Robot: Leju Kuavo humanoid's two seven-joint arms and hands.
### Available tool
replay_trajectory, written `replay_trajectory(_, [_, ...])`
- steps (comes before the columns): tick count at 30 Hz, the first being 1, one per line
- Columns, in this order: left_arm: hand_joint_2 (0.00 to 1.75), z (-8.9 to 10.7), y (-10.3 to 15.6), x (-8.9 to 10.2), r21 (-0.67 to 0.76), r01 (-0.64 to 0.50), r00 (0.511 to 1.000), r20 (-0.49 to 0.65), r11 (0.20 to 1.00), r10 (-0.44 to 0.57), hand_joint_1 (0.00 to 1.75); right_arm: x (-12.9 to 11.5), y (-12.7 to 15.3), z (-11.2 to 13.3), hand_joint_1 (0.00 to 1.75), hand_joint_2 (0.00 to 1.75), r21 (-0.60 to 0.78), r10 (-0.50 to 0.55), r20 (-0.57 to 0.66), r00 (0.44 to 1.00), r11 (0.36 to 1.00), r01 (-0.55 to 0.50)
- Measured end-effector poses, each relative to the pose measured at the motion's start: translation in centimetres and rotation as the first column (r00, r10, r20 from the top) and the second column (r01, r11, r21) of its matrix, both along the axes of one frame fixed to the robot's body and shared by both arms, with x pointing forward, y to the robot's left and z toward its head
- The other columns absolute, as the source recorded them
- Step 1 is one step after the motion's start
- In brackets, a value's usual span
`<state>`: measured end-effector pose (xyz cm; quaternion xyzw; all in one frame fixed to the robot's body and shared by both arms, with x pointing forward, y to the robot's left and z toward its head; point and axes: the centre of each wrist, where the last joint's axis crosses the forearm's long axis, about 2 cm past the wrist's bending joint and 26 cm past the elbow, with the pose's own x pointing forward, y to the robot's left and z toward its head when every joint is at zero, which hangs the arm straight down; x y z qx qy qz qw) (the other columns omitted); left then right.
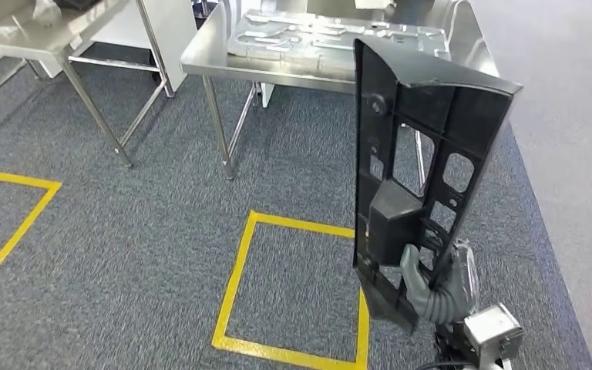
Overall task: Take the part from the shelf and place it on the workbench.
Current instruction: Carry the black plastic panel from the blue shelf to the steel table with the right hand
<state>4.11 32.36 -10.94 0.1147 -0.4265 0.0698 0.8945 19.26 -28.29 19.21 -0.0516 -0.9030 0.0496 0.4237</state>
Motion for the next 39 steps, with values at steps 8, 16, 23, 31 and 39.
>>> replay_trajectory(8, [1.75,-0.2,0.3,-1.3,-0.001,-0.018,0.999,-0.034,1.0,0.018,0.0,1.0,0.0,-0.1,1.75,1.75,-0.013,-0.023,-0.008,1.0,1.0,0.023])
replay_trajectory(16, [1.75,-0.1,0.2,-0.5,-0.017,-0.02,1.0,-0.022,1.0,0.02,0.0,1.6,0.3,0.7,1.75,1.75,0.031,-0.009,0.012,1.0,0.999,0.009])
replay_trajectory(23, [1.75,-0.2,0.4,-1.7,-0.015,-0.027,0.999,-0.045,1.0,0.026,0.0,1.7,0.7,0.7,1.75,1.75,0.022,-0.015,0.017,1.0,1.0,0.015])
replay_trajectory(31, [1.75,-0.2,0.7,-1.9,-0.01,-0.031,0.999,-0.042,0.999,0.031,0.0,2.0,1.2,1.6,1.75,1.75,0.021,-0.003,0.053,0.999,1.0,0.002])
replay_trajectory(39, [1.75,-0.3,0.5,-3.2,-0.014,-0.034,0.997,-0.068,0.999,0.033,0.0,2.1,1.3,1.7,1.75,1.75,0.038,0.027,0.032,0.999,0.999,-0.029])
